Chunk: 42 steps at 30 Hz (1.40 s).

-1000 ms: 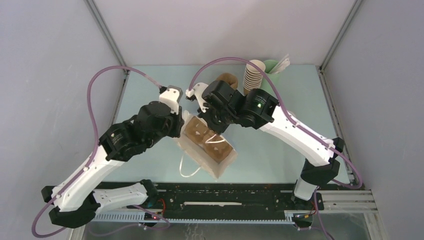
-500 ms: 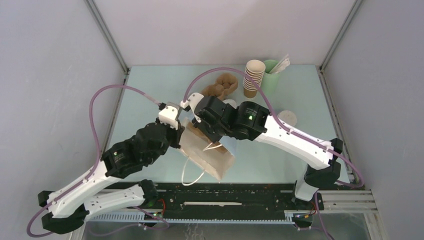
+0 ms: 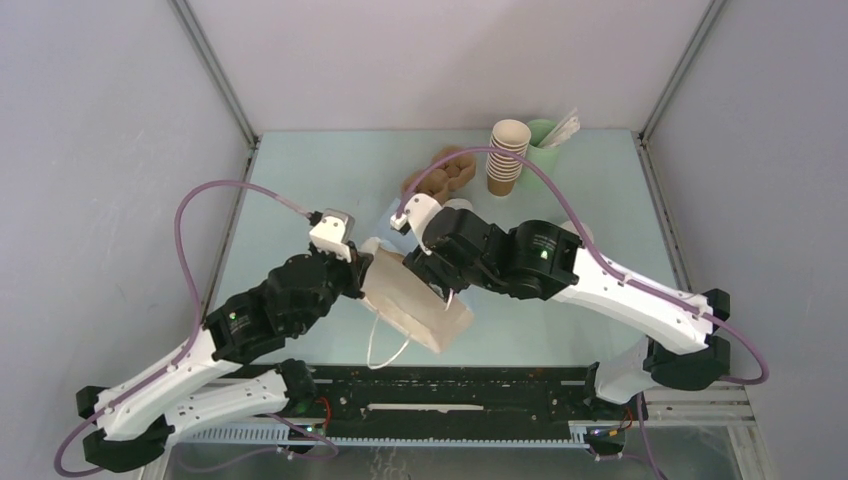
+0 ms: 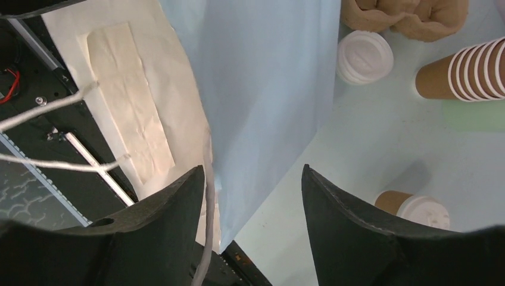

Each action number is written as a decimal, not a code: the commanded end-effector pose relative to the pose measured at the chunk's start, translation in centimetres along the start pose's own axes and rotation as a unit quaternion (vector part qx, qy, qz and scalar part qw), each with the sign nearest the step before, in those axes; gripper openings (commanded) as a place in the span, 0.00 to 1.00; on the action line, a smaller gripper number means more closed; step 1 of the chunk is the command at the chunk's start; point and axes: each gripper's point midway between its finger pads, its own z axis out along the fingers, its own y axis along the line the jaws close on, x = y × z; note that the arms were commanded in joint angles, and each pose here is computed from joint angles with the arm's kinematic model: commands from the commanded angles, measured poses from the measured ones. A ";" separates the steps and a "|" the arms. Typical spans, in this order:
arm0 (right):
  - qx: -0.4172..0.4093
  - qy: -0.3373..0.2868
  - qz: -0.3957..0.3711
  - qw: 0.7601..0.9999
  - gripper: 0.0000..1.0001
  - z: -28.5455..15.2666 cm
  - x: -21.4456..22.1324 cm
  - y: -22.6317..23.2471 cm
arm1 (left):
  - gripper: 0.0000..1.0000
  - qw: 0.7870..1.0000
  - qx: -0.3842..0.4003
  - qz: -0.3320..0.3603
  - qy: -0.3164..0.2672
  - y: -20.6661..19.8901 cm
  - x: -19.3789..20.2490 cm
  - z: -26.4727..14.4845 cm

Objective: Pack the takeout coffee

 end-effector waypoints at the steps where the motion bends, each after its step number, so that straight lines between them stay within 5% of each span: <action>1: 0.000 -0.033 -0.012 0.999 0.71 -1.6 -0.8 -0.3 | 0.00 0.999 -0.014 -0.051 -0.006 -0.2 -1.2 -0.2; 13: -0.079 -0.104 0.019 0.991 0.76 -5.5 -2.9 1.1 | 0.00 0.995 -0.039 -0.089 0.000 0.7 -1.0 -0.9; 26: 0.026 -0.142 0.138 0.980 0.78 -7.9 -3.5 -5.5 | 0.00 0.993 -0.072 -0.096 0.013 2.1 1.1 -0.9; 33: 0.128 -0.171 0.256 0.943 0.88 -10.2 1.2 -13.5 | 0.00 0.992 -0.086 -0.096 0.013 3.1 2.0 -1.3; 38: 0.110 -0.212 0.280 0.930 0.92 -11.4 2.8 -14.6 | 0.00 0.992 -0.097 -0.081 0.011 3.6 1.8 -1.5; 42: 0.165 -0.149 0.298 0.928 0.97 -8.6 7.3 -17.1 | 0.00 0.992 -0.095 -0.075 0.014 3.6 1.7 -1.5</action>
